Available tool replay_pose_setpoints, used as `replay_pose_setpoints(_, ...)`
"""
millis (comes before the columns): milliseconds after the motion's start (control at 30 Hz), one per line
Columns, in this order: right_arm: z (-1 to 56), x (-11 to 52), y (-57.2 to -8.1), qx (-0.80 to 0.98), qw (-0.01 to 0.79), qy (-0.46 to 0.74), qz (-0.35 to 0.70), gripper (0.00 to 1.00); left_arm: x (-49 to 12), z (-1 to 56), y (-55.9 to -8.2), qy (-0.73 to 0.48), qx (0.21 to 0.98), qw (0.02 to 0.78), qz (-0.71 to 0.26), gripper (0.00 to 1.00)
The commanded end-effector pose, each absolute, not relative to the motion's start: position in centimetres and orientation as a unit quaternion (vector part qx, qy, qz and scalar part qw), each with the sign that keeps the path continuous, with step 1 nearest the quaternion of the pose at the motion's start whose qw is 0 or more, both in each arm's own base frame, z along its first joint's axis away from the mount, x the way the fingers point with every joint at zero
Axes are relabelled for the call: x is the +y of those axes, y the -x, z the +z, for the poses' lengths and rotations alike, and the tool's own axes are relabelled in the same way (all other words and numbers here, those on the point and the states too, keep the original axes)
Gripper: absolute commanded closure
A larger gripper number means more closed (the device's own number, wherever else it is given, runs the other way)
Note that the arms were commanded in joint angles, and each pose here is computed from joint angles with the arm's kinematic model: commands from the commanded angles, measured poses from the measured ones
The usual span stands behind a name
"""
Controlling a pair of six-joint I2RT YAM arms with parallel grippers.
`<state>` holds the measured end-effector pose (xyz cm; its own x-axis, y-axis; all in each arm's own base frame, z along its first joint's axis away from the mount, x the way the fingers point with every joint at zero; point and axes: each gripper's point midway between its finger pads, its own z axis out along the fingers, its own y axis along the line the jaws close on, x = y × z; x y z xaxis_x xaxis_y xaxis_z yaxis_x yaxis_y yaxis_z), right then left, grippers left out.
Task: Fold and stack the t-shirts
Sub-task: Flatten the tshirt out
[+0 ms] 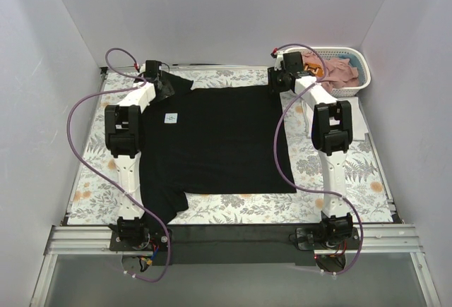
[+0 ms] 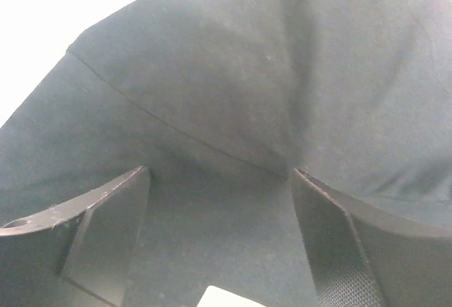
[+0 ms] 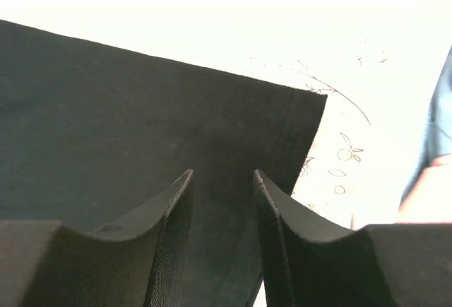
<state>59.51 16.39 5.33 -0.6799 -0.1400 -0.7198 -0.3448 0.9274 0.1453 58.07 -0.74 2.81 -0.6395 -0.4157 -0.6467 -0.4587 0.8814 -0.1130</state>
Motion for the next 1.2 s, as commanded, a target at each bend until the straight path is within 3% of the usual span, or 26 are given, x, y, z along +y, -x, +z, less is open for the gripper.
replay_pose_setpoints(0,12.7,17.5,-57.8,0.882,0.417,0.169,0.140,0.54,-2.1,7.9,-57.9,0.244,0.898,0.367,-0.017,0.18)
replay_pose_setpoints(100,15.3,17.6,-54.7,0.881,0.421,0.164,0.139,0.54,-1.6,13.3,-56.3,0.254,0.879,0.402,-0.021,0.16)
replay_pose_setpoints(233,14.3,19.0,-48.7,0.897,0.386,0.165,0.138,0.54,-0.9,17.7,-51.8,0.281,0.860,0.425,-0.021,0.15)
replay_pose_setpoints(367,11.5,19.3,-43.3,0.917,0.348,0.159,0.117,0.53,-1.4,16.3,-45.5,0.297,0.870,0.393,-0.036,0.15)
replay_pose_setpoints(500,8.8,19.0,-39.3,0.930,0.315,0.157,0.102,0.52,-1.8,11.4,-38.7,0.302,0.890,0.339,-0.033,0.15)
replay_pose_setpoints(633,7.5,18.2,-37.9,0.937,0.300,0.157,0.091,0.50,-1.4,8.9,-36.0,0.301,0.901,0.314,-0.016,0.11)
replay_pose_setpoints(1167,1.2,14.1,-40.7,0.955,0.260,0.143,0.021,0.47,-2.3,1.8,-37.7,0.305,0.920,0.244,-0.014,0.06)
